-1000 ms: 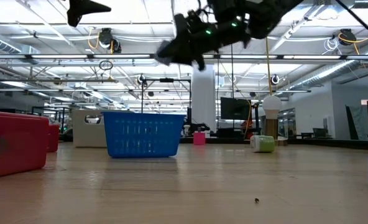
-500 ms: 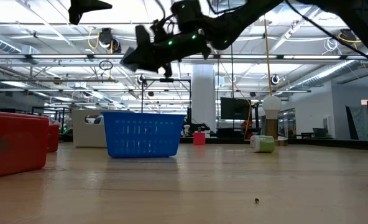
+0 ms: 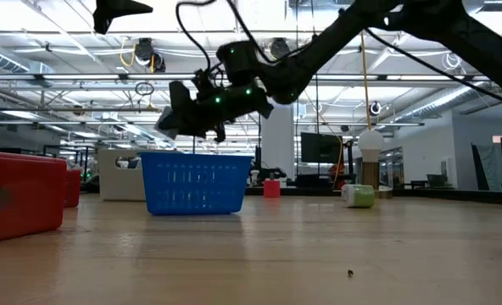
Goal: Pick & Place Office items
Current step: Put the light blue charger adapter into the gray bin
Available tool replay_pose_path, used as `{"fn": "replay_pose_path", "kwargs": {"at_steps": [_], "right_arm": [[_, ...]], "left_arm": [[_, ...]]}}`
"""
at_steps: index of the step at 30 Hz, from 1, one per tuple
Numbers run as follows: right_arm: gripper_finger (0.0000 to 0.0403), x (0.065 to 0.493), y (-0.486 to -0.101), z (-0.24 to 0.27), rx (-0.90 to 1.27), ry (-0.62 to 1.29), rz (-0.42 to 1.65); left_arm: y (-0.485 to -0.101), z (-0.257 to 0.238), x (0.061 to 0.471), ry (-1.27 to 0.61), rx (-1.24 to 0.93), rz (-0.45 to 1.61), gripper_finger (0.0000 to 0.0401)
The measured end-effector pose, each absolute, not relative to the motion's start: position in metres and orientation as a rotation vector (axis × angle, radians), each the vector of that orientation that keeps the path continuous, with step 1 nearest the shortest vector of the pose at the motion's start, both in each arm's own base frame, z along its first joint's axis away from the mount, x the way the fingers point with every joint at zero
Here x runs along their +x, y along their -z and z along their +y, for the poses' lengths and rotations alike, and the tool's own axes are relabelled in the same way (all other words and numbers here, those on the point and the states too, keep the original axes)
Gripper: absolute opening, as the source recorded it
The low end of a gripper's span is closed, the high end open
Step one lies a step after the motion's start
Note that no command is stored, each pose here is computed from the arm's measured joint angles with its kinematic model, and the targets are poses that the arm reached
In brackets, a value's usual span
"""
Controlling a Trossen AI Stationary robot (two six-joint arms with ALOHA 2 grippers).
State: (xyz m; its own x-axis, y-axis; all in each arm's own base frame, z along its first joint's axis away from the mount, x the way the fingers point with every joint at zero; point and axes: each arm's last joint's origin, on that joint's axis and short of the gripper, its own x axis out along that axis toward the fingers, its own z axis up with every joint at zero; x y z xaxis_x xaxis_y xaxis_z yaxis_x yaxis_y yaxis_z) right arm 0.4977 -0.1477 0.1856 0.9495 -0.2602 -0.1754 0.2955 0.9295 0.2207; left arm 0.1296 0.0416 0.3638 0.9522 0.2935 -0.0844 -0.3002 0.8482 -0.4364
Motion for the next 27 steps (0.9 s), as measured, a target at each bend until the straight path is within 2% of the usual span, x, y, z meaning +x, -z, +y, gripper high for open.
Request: {"fn": "replay_pose_path", "kwargs": {"at_steps": [9,27], "right_arm": [[0.0108,0.492,-0.174,-0.172,0.253,0.356,0.151],[0.0108,0.496,-0.173,-0.157,0.213,0.322,0.183]], "left_arm": [[-0.364,0.042,0.13,-0.313,-0.47,0.015,0.0244],[-0.363,0.042,0.13,-0.33,-0.472,0.012,0.0243]]}}
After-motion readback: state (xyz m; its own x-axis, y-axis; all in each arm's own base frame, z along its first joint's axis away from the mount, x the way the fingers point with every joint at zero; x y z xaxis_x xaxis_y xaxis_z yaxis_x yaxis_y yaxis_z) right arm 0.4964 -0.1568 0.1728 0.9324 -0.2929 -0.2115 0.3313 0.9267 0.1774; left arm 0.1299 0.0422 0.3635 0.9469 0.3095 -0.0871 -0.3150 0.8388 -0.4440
